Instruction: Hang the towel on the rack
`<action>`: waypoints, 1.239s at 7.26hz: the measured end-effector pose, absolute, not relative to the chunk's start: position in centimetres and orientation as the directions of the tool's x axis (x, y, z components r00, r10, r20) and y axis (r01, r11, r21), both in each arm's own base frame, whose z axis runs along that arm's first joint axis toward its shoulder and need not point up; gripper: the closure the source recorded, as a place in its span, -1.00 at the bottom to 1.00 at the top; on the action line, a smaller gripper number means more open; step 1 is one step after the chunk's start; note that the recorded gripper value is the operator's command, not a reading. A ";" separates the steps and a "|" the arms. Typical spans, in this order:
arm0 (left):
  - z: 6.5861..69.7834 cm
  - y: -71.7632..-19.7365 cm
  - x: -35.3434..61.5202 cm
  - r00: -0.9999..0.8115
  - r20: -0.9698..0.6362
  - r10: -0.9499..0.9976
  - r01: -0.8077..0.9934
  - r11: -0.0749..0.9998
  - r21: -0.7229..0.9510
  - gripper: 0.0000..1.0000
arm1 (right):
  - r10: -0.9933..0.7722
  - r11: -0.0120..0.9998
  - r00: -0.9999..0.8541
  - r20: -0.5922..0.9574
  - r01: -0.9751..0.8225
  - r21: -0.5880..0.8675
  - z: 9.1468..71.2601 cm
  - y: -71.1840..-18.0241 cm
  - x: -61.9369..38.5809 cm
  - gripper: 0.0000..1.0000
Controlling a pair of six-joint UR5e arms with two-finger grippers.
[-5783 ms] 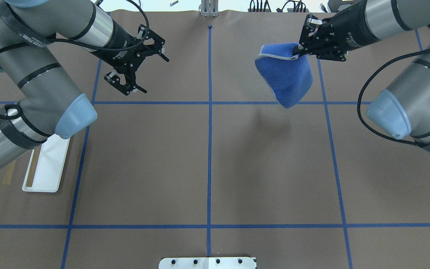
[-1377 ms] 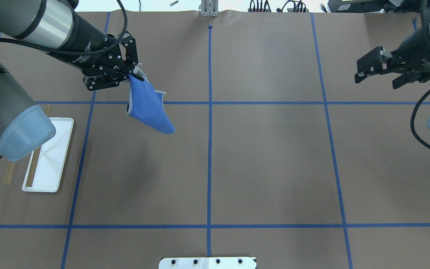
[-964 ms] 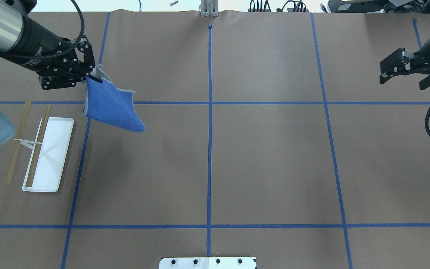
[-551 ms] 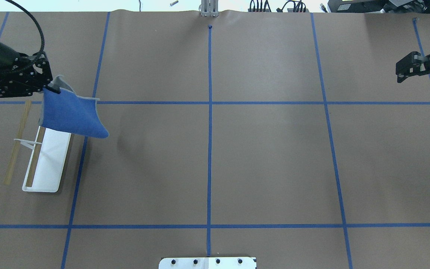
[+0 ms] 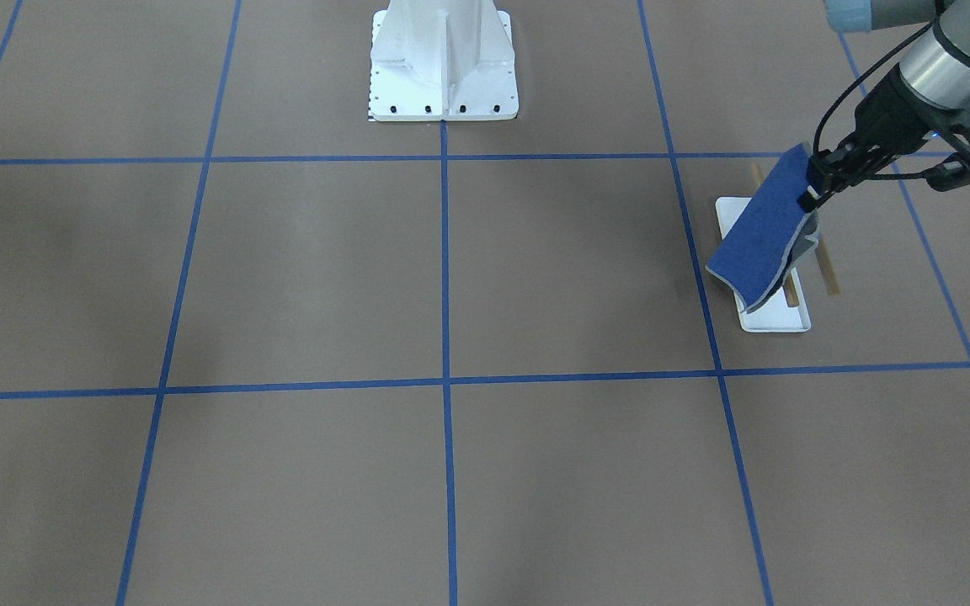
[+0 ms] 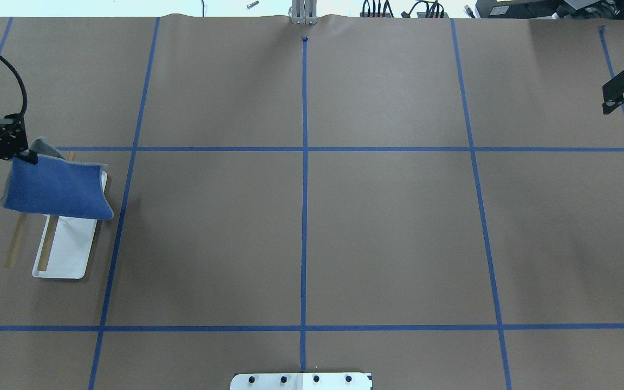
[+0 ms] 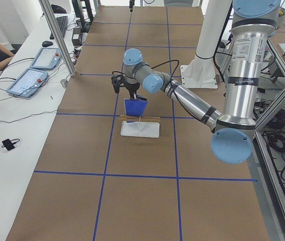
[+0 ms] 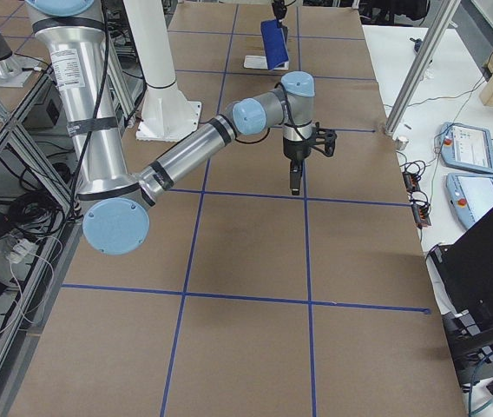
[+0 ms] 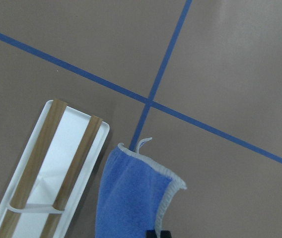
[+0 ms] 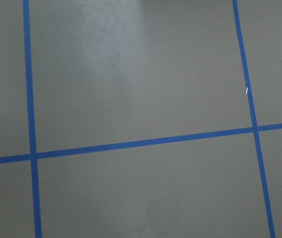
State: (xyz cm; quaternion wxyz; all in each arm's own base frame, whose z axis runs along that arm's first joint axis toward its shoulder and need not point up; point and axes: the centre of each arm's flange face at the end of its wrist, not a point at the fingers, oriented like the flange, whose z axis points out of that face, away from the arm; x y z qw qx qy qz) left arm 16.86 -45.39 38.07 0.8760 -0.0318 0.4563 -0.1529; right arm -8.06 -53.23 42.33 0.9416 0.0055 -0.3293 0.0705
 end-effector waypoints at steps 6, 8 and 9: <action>49.6 -45.7 11.4 0.665 -0.738 -0.111 0.100 0.993 -0.060 1.00 | -0.040 0.999 0.735 0.677 0.027 0.029 48.0 -53.4 -2.1 -1.00; 50.7 -46.3 11.5 0.672 -0.733 -0.108 0.092 0.994 -0.062 -0.97 | -0.030 1.000 0.723 0.690 0.018 0.024 48.0 -53.3 -1.6 -1.00; 51.0 -46.6 11.6 0.670 -0.736 -0.100 0.091 0.994 -0.052 -0.97 | -0.025 1.000 0.722 0.692 0.016 0.020 48.1 -53.2 -1.5 -1.00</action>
